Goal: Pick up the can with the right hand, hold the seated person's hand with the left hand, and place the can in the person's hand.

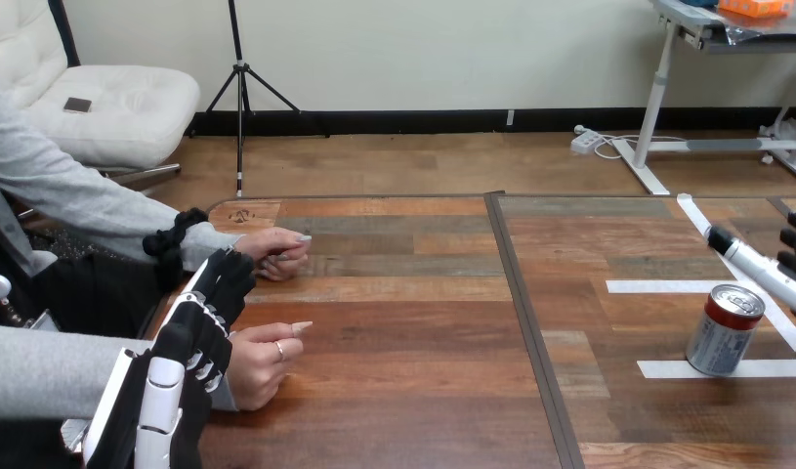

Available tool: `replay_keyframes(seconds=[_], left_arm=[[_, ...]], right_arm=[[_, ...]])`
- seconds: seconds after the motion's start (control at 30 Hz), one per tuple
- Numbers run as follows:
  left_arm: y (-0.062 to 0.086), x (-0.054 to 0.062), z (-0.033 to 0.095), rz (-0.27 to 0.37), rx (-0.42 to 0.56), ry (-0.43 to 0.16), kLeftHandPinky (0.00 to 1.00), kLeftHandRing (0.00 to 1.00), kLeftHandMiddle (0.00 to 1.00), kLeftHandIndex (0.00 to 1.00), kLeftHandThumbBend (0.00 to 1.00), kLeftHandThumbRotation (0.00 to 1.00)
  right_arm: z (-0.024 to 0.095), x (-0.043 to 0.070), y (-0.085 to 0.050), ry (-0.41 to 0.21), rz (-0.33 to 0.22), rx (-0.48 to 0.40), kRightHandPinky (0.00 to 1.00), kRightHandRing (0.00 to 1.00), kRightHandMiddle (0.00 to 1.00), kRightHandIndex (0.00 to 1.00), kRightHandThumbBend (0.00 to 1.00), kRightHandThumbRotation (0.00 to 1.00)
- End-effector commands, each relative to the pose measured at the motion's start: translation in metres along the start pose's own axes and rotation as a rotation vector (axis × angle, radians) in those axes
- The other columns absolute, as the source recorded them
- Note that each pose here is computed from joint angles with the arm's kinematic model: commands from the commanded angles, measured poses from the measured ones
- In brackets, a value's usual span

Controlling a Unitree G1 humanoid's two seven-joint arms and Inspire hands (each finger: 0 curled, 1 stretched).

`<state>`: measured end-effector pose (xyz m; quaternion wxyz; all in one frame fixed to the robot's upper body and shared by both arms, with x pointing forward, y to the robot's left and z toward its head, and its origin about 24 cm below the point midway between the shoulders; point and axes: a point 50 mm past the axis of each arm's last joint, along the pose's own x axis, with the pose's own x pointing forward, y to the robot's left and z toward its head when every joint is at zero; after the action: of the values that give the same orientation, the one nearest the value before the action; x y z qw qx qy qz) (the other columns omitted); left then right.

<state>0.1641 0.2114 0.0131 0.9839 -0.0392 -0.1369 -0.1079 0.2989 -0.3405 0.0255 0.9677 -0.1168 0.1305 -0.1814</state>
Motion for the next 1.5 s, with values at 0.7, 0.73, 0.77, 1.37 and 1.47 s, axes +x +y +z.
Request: replay_keyframes(seconds=[0.7, 0.73, 0.77, 1.37, 1.47], left_arm=[[0.002, 0.016, 0.015, -0.021, 0.036, -0.056, 1.00, 0.95, 0.93, 0.92, 0.57, 1.00], [0.002, 0.016, 0.015, -0.021, 0.037, -0.056, 1.00, 0.95, 0.93, 0.92, 0.57, 1.00], [0.002, 0.016, 0.015, -0.020, 0.038, -0.056, 1.00, 0.95, 0.93, 0.92, 0.57, 1.00], [0.001, 0.016, 0.017, -0.001, 0.041, -0.056, 1.00, 0.95, 0.91, 0.90, 0.57, 1.00], [0.001, 0.017, 0.017, -0.003, 0.037, -0.059, 1.00, 0.94, 0.91, 0.90, 0.56, 1.00]], right_arm=[[-0.002, 0.001, 0.008, 0.021, 0.036, -0.041, 0.93, 0.97, 0.98, 1.00, 1.00, 0.21], [-0.002, 0.001, 0.008, 0.022, 0.038, -0.040, 0.93, 0.97, 0.98, 1.00, 1.00, 0.21], [-0.003, 0.000, 0.009, 0.026, 0.044, -0.033, 0.93, 0.97, 0.98, 1.00, 1.00, 0.21], [-0.013, -0.002, 0.015, 0.079, 0.073, -0.047, 0.99, 1.00, 0.99, 1.00, 1.00, 0.14], [-0.014, -0.002, 0.016, 0.091, 0.071, -0.054, 0.98, 0.99, 0.98, 0.99, 1.00, 0.12]])
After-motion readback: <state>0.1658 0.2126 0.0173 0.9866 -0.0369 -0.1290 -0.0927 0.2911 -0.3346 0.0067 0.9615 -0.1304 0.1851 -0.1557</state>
